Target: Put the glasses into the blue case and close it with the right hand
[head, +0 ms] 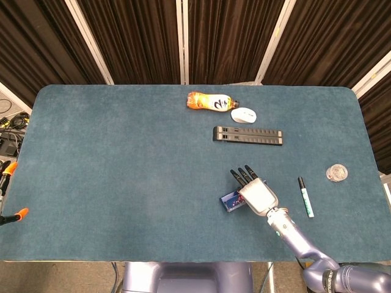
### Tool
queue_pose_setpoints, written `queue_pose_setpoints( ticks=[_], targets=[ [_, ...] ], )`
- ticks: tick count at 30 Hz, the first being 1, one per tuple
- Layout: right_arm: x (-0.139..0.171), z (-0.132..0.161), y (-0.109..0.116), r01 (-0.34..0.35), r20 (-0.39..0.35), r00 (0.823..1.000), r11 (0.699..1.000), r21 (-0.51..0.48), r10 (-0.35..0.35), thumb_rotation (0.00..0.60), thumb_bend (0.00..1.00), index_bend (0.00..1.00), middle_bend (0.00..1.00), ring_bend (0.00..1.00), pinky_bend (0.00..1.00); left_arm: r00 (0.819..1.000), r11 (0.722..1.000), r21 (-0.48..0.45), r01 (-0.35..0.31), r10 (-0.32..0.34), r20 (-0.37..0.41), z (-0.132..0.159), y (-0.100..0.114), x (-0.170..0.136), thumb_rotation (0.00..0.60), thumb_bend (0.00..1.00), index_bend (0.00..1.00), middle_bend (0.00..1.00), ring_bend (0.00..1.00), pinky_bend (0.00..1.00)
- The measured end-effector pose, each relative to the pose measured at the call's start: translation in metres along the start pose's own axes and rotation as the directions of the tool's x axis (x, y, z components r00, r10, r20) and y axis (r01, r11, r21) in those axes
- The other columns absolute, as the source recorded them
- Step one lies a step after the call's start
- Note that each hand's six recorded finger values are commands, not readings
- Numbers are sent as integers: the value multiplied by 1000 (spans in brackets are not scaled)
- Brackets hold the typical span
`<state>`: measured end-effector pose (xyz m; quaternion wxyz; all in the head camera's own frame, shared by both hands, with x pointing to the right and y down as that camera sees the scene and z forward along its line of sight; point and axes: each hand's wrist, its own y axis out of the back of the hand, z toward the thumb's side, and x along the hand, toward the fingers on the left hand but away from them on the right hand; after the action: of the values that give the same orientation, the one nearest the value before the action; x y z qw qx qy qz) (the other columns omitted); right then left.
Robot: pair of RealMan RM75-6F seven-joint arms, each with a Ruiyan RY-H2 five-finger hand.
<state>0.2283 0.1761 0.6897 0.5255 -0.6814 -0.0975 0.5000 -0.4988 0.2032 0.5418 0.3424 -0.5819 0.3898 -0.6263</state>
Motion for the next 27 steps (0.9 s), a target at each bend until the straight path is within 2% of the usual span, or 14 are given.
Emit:
queue_pose_setpoints(
  ticks=[2,4,9,15,20,24,27],
  targets=[
    [-2,-1,2,20,17,1000,1000,-8,-20,600,165,162,0,0,0,1000,1000,0,-1,1,3,1,0,0,600,0,0,0,0,0],
    [-4,-1,4,47,40,998,999,-22,-46,600,88,88,0,0,0,1000,1000,2,-2,2,5,2,0,-1,600,0,0,0,0,0],
    [-8,-2,13,101,76,993,993,-64,-96,600,66,65,0,0,0,1000,1000,2,-3,3,3,1,0,-1,600,0,0,0,0,0],
    [-4,0,27,120,65,991,986,-114,-114,600,63,46,0,0,0,1000,1000,6,2,-2,-1,1,-2,1,600,0,0,0,0,0],
    [6,-2,35,66,23,998,989,-133,-63,600,64,22,0,0,0,1000,1000,11,5,-5,-2,1,-3,1,600,0,0,0,0,0],
    [8,-7,22,-34,-2,999,993,-117,34,600,66,21,0,0,0,1000,1000,11,9,-9,0,2,-3,0,600,0,0,0,0,0],
    [4,-10,11,-64,5,998,993,-100,65,600,68,21,0,0,0,1000,1000,14,14,-14,-2,1,-4,1,600,0,0,0,0,0]
  ],
)
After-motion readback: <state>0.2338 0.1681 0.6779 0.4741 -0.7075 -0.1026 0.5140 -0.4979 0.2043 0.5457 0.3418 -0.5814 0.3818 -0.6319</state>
